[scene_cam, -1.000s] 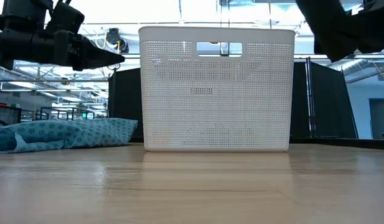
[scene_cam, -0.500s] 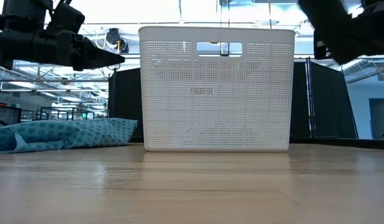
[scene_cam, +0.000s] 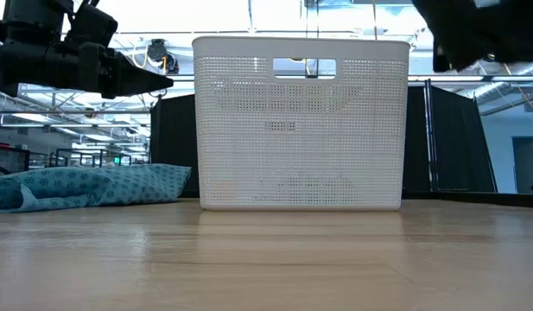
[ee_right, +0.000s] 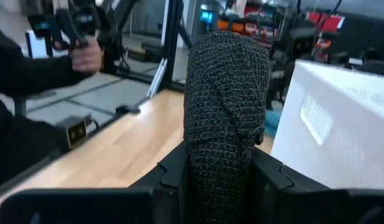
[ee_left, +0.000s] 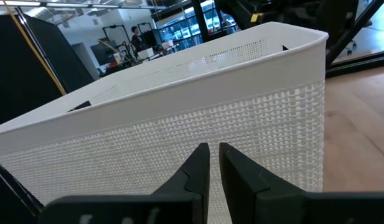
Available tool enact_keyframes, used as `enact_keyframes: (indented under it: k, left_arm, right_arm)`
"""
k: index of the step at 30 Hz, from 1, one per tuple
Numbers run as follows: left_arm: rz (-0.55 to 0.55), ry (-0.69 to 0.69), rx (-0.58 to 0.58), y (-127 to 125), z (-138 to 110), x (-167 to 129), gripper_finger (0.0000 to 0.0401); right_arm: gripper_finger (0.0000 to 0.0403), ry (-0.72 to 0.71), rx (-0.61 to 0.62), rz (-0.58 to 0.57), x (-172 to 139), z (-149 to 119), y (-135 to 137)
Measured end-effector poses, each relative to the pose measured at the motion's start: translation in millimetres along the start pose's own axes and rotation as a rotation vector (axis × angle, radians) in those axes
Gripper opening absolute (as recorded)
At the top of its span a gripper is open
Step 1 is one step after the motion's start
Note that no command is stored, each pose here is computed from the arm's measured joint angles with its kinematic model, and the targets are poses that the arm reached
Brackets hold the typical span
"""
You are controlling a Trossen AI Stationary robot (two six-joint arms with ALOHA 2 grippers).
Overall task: Pick & place medical supplies in basket/bin
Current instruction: Put the black rolled bandage in the white bin
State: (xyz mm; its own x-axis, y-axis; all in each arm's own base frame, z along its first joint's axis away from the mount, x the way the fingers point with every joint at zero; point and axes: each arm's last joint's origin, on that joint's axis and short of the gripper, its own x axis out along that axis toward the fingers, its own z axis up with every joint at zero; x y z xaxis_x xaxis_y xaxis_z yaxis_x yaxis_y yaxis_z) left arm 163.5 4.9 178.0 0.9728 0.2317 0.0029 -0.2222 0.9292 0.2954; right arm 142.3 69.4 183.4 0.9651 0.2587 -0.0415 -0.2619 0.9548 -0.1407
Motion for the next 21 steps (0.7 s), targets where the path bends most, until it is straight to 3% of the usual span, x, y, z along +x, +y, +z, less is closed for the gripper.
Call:
enact_keyframes:
  k: [6, 12, 21]
  left_arm:
    - [0.000, -0.001, -0.014, 0, 0, 0, 0.0042]
    - [0.005, -0.016, 0.001, 0, 2, 0, 0.0042]
    - [0.048, 0.000, 0.019, 2, 1, 0, 0.0042]
  right_arm:
    - [0.0094, -0.012, -0.044, -0.015, 14, 45, -3]
    - [0.0094, 0.079, -0.119, -0.119, 28, 117, -23]
    - [0.0094, 0.317, -0.148, -0.267, 45, 197, -97]
